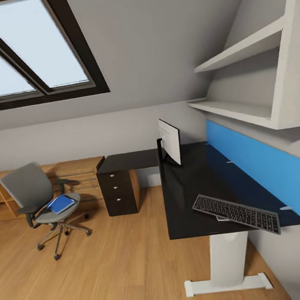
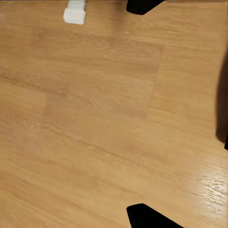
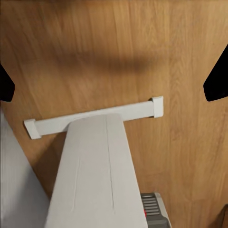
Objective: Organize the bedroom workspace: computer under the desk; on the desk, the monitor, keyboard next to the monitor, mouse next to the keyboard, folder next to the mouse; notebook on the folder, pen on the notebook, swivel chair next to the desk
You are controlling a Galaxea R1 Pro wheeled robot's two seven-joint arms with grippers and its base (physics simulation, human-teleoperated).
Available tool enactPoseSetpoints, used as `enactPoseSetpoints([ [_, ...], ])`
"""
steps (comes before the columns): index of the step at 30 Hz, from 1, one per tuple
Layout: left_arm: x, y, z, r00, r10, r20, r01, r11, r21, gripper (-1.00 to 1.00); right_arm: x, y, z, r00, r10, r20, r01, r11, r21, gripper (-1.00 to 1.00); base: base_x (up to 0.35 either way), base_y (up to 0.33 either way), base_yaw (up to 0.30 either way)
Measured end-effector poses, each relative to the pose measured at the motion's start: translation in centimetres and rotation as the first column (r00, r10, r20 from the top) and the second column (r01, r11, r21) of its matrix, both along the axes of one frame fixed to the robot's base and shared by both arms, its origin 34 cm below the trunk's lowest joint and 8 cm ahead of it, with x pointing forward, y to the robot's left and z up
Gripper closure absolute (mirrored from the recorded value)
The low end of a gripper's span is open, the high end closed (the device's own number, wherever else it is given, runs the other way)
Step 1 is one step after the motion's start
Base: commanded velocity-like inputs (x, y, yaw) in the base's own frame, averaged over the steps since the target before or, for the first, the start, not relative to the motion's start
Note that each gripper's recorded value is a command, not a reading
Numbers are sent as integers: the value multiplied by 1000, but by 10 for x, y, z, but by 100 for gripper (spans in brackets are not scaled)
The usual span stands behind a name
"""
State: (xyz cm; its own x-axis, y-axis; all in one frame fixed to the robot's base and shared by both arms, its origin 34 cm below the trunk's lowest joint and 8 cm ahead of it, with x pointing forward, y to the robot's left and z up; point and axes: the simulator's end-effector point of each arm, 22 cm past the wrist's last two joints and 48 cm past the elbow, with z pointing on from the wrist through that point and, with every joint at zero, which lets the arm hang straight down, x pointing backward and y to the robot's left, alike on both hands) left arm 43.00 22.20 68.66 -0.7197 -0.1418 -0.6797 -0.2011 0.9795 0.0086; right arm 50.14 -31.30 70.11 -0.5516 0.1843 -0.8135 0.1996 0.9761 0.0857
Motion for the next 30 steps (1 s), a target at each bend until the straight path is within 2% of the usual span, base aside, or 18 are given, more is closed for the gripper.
enactPoseSetpoints([
  [9, 4, 2, 2, 1000, 1, 8, -1, 1000, 1, -100, -1, -1, -2, 1000, -2, -6, 2, 1000, -1, -100, 0, 0, -220],
  [16, 28, 5, 24, 997, 17, 75, -17, 1000, -4, -100, -4, -9, -5, 1000, -7, -16, 7, 1000, -10, -100, 0, 0, -30],
  [27, 35, 4, 18, 996, 21, 83, -21, 1000, -6, -100, -6, -14, -18, 1000, -7, -27, 7, 1000, -18, -100, 0, 0, -3],
  [30, 36, 4, 16, 996, 23, 87, -22, 1000, -6, -100, -6, -22, -21, 1000, -11, -29, 10, 1000, -29, -100, 0, 0, 0],
])
